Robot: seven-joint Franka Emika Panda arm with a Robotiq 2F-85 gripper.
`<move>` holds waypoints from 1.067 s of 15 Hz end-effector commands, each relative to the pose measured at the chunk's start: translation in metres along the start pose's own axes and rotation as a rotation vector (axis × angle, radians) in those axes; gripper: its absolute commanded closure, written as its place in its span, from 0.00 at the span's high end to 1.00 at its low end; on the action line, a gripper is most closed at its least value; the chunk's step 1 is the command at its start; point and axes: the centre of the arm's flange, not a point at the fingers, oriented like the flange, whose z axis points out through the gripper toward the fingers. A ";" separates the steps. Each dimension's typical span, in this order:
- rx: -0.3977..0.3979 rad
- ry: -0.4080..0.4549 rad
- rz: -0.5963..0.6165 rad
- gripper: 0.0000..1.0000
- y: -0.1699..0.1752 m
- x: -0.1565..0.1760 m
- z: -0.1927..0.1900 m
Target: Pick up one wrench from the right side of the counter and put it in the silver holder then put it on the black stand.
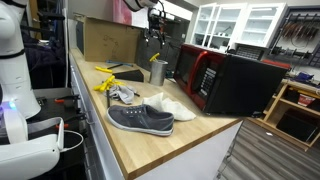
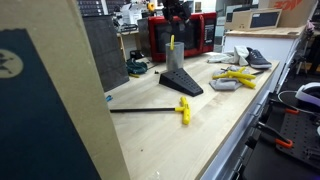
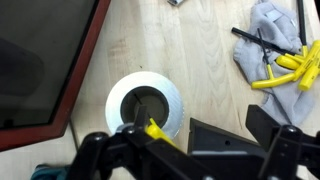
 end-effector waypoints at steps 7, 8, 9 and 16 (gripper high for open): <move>-0.008 0.002 -0.125 1.00 0.014 0.040 0.007; -0.008 0.002 -0.131 1.00 0.015 0.045 0.008; -0.008 0.002 -0.135 1.00 0.016 0.049 0.009; -0.017 -0.008 -0.155 1.00 0.019 0.053 0.010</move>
